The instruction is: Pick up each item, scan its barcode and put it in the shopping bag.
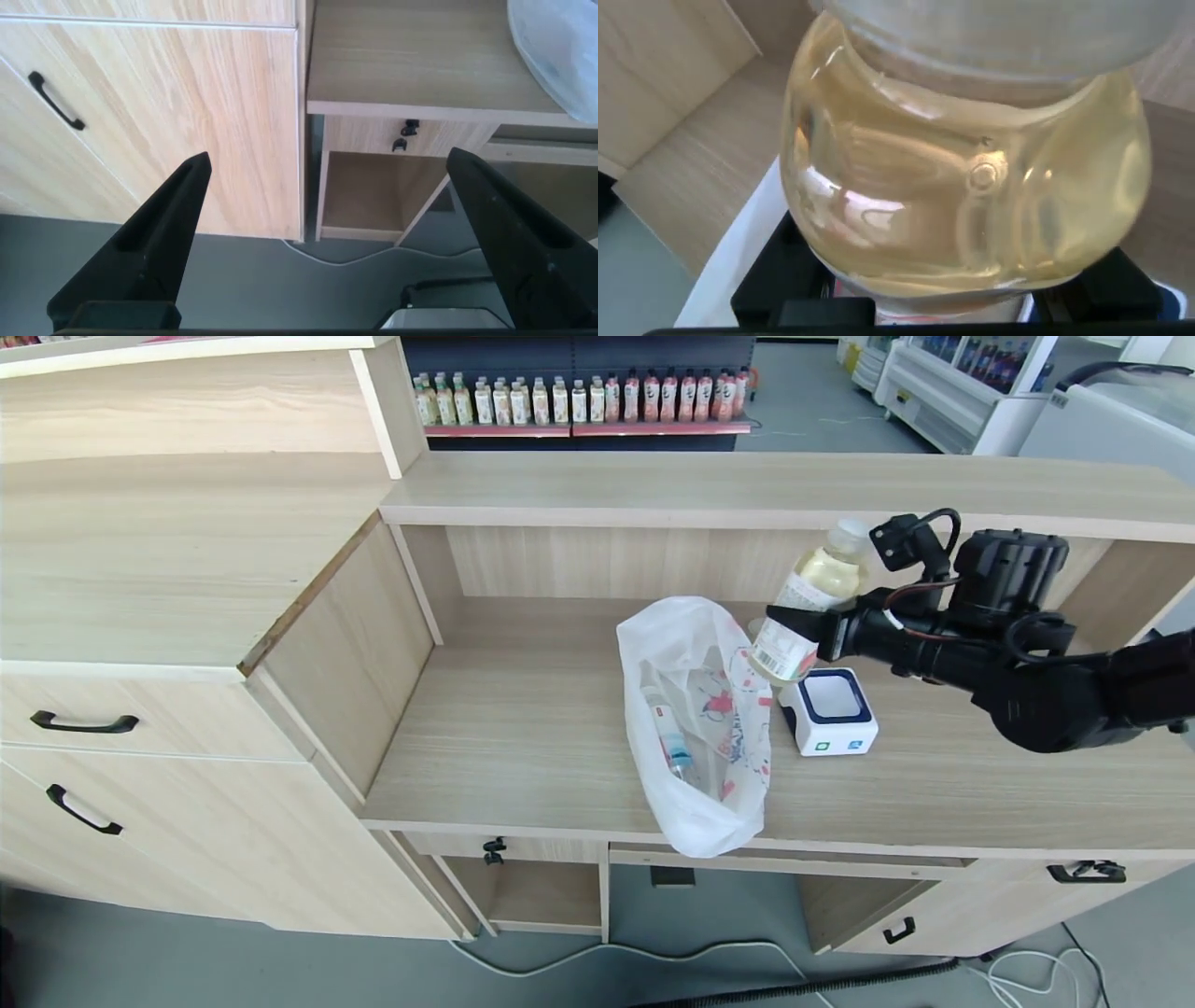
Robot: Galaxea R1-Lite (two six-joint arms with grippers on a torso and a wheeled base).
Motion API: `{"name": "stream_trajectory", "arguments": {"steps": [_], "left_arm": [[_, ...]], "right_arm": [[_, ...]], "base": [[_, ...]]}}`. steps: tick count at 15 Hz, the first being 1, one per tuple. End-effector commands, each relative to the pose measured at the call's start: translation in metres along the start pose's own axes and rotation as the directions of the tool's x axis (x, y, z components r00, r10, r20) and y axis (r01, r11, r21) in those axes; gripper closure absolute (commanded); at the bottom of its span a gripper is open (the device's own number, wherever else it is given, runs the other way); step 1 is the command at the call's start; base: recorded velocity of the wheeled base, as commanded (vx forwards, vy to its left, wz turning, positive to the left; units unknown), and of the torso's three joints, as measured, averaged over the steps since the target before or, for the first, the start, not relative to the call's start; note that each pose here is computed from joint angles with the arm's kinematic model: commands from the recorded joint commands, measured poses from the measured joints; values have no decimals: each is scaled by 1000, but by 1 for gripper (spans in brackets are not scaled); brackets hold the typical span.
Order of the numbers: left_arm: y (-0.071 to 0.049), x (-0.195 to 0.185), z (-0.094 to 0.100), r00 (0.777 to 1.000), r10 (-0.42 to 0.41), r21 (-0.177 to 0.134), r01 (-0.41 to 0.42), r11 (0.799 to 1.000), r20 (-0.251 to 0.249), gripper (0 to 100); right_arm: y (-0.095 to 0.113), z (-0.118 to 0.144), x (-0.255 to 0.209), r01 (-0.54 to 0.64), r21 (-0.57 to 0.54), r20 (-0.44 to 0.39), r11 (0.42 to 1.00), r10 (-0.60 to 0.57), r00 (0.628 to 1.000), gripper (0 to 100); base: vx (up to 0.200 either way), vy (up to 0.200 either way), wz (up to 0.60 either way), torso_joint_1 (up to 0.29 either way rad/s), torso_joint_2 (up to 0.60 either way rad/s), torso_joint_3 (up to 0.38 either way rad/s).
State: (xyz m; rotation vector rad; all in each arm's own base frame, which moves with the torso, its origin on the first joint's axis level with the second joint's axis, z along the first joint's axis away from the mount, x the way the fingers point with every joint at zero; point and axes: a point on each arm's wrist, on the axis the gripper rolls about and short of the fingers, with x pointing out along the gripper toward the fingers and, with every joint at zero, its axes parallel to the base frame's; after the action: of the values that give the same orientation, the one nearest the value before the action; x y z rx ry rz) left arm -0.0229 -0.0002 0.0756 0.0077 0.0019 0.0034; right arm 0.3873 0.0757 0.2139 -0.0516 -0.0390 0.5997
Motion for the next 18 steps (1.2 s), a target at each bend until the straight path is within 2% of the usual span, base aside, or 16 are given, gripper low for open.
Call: {"name": "stream_trajectory", "arguments": {"steps": [1, 5, 9, 18], "left_arm": [[0, 0, 0, 1000, 0, 0, 0, 1000, 0, 0], [0, 0, 0, 1000, 0, 0, 0, 1000, 0, 0], [0, 0, 0, 1000, 0, 2, 0, 1000, 0, 0], [0, 0, 0, 1000, 0, 2, 0, 1000, 0, 0]], "right_arm": [[8, -28, 37, -56, 9, -25, 998, 56, 998, 100], [19, -63, 64, -98, 14, -71, 995, 99, 993, 100], [19, -92, 73, -101, -19, -99, 995, 99, 990, 100], [14, -121, 79, -100, -146, -86, 984, 88, 992, 100]], "base": [[0, 0, 0, 0, 0, 0], [0, 0, 0, 0, 0, 0], [0, 0, 0, 0, 0, 0], [0, 0, 0, 0, 0, 0]]}}
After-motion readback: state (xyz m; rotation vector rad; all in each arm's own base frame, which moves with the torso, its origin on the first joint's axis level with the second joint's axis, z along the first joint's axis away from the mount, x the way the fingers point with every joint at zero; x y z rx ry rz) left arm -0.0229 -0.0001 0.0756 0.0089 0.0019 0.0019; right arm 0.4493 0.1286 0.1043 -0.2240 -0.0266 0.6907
